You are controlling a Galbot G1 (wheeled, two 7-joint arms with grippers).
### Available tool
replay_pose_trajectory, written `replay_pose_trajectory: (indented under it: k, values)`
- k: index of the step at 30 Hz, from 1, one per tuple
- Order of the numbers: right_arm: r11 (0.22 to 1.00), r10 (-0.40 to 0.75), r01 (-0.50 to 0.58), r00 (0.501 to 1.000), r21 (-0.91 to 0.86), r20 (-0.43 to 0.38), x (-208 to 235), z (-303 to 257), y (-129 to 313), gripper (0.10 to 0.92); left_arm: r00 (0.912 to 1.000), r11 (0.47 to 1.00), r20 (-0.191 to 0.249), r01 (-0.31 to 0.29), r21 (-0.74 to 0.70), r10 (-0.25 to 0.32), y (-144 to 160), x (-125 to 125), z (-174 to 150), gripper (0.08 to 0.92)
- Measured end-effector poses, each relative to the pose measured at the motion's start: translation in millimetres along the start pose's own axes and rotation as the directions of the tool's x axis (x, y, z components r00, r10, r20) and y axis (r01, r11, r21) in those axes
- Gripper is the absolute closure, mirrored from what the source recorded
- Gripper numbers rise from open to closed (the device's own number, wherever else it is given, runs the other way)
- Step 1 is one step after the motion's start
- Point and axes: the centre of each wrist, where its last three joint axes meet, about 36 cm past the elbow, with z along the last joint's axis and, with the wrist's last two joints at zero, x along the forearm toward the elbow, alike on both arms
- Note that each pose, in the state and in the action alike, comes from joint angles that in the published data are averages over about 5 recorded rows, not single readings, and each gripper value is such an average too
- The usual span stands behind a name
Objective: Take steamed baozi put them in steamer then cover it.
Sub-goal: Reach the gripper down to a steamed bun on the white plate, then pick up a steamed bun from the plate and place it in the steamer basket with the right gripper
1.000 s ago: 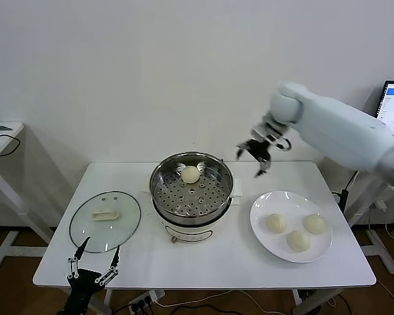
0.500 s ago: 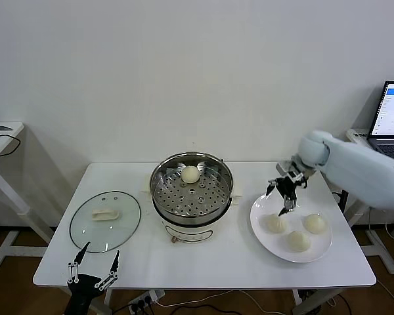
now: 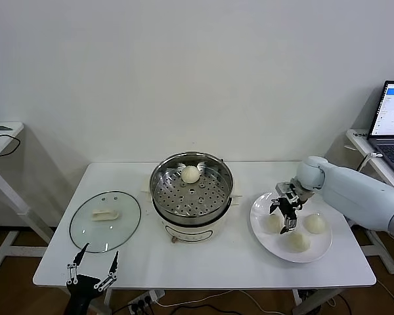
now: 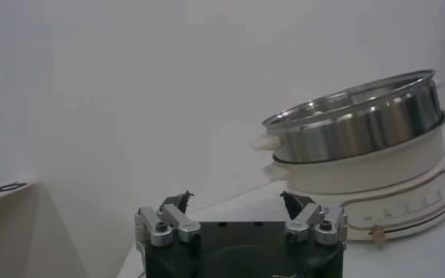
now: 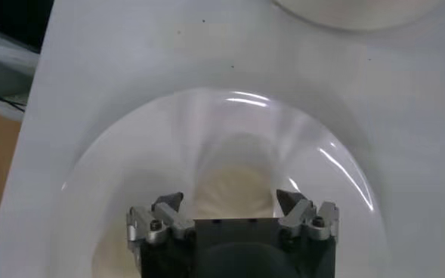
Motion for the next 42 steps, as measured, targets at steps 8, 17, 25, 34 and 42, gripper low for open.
replay_pose_trajectory:
  k: [8,17,25,34,42]
  values:
    - [1.000,0.006,-0.006,1.000,0.003,-0.016,-2.1,1.2,0.3,0.337,1.0000,1.000,0.000,0.001,0.002,-0.001,-0.9,1.6,0.9,0.177]
    - [0.999,0.033,-0.032,0.999,0.033,-0.024,21.4,-4.6,-6.8,0.360,1.0000,1.000,0.005,0.000,0.003,0.000,-1.4,1.2,0.2,0.177]
    - [0.989,0.060,-0.056,0.998,0.137,-0.024,97.1,-45.2,-43.1,0.361,0.9998,1.000,0.020,-0.003,-0.002,0.003,0.1,-2.9,-2.5,0.177]
    - [0.956,0.093,-0.093,0.996,0.277,0.012,193.7,-155.0,-85.8,0.361,0.9992,1.000,0.040,0.002,-0.004,-0.001,2.0,-8.7,-6.7,0.177]
    - [0.929,0.064,-0.067,0.998,0.364,0.021,208.8,-259.7,-102.9,0.364,0.9985,1.000,0.055,-0.004,-0.004,0.004,2.0,-12.1,-7.8,0.177]
